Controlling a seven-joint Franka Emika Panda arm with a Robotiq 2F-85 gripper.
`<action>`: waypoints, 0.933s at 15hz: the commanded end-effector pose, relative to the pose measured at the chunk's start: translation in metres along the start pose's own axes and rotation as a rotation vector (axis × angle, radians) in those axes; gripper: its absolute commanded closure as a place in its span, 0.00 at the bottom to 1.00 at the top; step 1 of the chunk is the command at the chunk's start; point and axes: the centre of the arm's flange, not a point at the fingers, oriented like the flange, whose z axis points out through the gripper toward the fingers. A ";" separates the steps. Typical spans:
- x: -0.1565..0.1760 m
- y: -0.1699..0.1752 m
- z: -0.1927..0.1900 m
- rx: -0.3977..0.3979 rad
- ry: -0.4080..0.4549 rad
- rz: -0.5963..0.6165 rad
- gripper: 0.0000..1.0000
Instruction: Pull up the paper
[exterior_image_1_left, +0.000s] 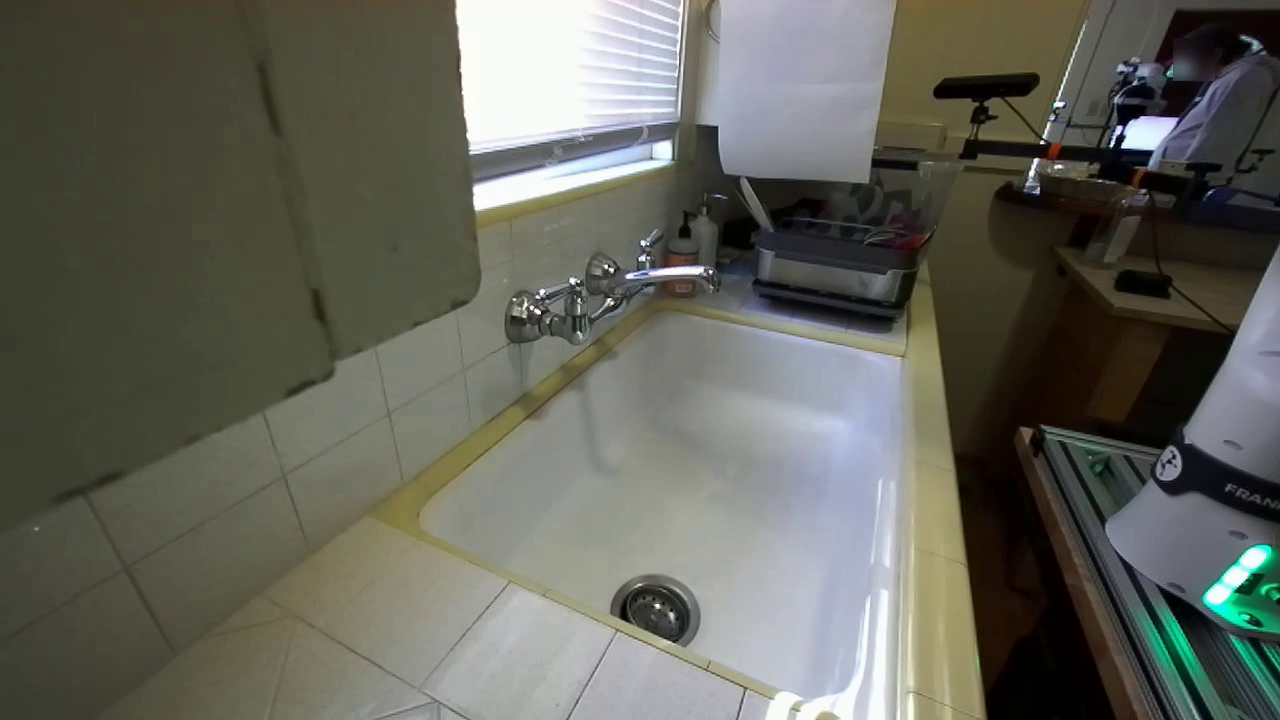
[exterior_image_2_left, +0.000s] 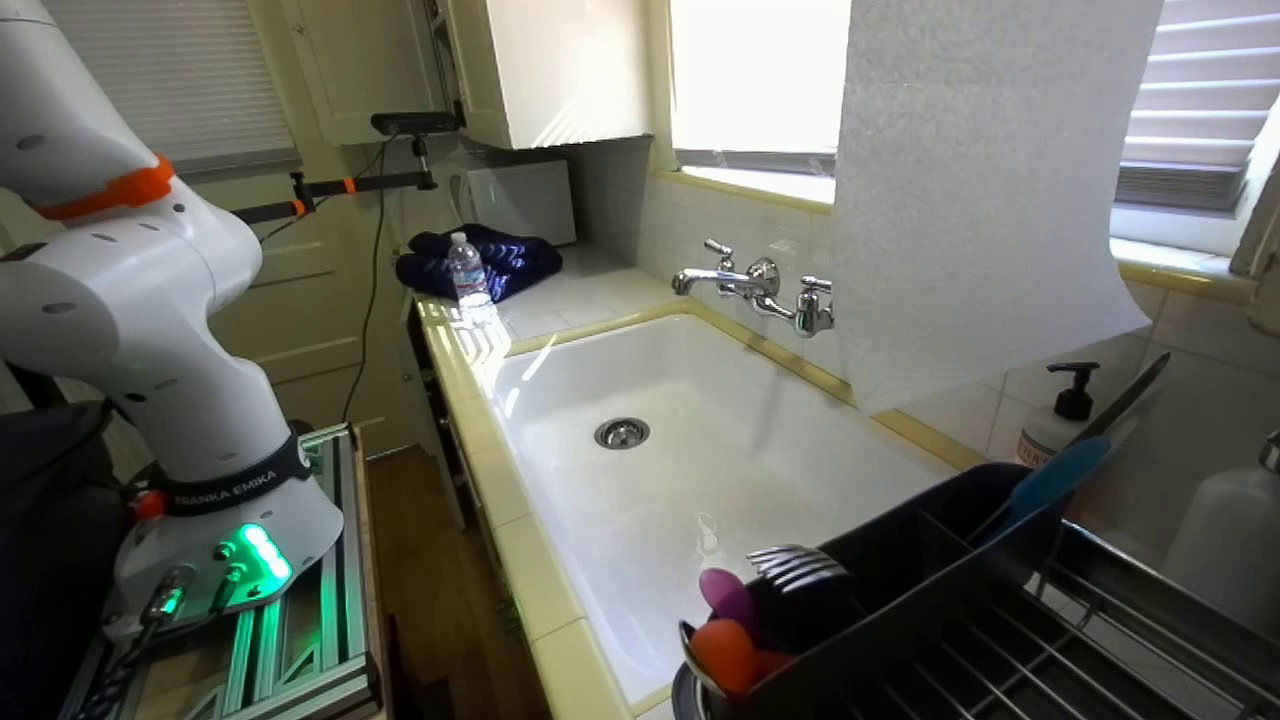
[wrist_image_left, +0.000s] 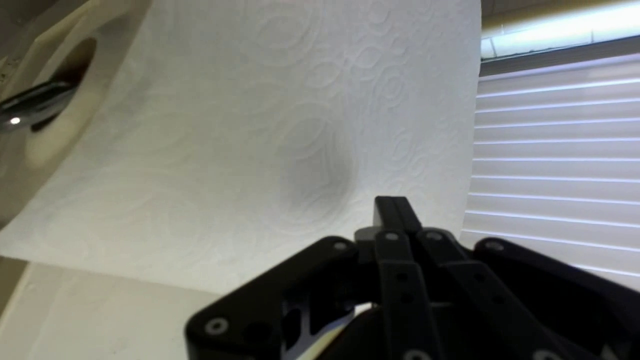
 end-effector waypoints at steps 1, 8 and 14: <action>-0.007 0.010 0.005 0.009 -0.023 0.001 1.00; -0.005 0.044 -0.014 -0.032 0.010 0.038 1.00; -0.006 0.075 -0.035 -0.059 0.048 0.074 1.00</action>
